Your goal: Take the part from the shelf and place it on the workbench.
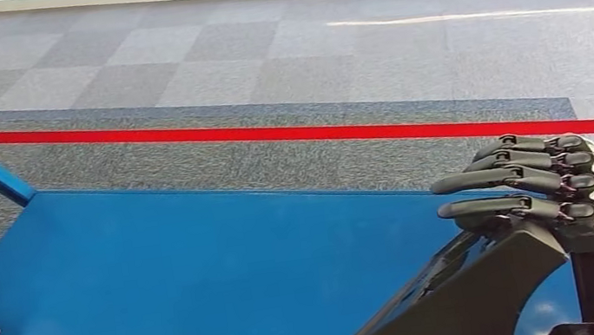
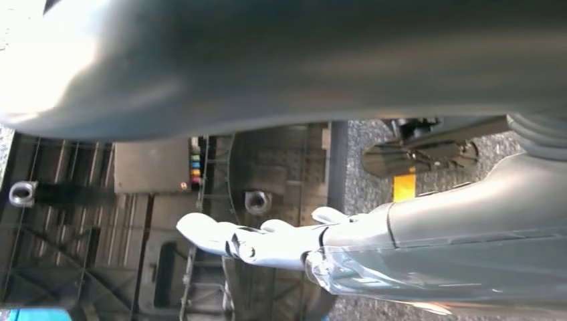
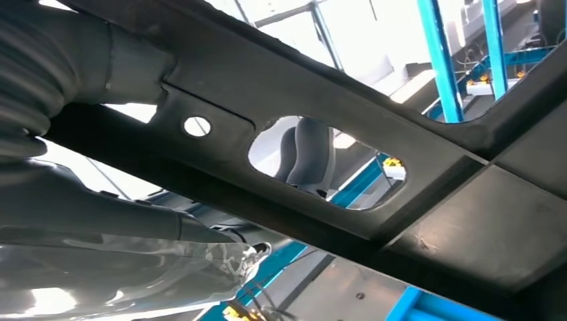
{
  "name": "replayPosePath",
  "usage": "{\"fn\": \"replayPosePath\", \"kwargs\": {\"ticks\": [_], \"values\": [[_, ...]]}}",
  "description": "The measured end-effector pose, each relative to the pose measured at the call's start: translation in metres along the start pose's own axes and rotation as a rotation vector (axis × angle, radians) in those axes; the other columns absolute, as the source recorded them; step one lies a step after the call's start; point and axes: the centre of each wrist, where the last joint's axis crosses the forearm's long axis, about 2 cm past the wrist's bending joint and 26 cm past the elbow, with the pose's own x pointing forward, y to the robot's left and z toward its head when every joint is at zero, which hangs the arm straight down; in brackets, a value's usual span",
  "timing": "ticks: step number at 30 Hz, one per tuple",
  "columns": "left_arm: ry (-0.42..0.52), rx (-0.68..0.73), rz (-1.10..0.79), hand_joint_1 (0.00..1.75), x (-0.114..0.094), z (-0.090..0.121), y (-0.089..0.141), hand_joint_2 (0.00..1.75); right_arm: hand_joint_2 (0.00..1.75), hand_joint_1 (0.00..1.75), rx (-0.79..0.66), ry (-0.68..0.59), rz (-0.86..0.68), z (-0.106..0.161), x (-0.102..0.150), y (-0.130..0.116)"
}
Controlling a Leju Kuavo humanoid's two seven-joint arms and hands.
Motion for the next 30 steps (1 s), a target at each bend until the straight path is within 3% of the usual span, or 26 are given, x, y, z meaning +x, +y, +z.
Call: {"fn": "replayPosePath", "kwargs": {"ticks": [30], "values": [[0.027, -0.003, -0.026, 0.0, -0.0036, 0.0023, -0.0005, 0.0, 1.75, 1.75, -0.008, -0.004, 0.005, 0.0004, 0.0002, -0.0008]]}}
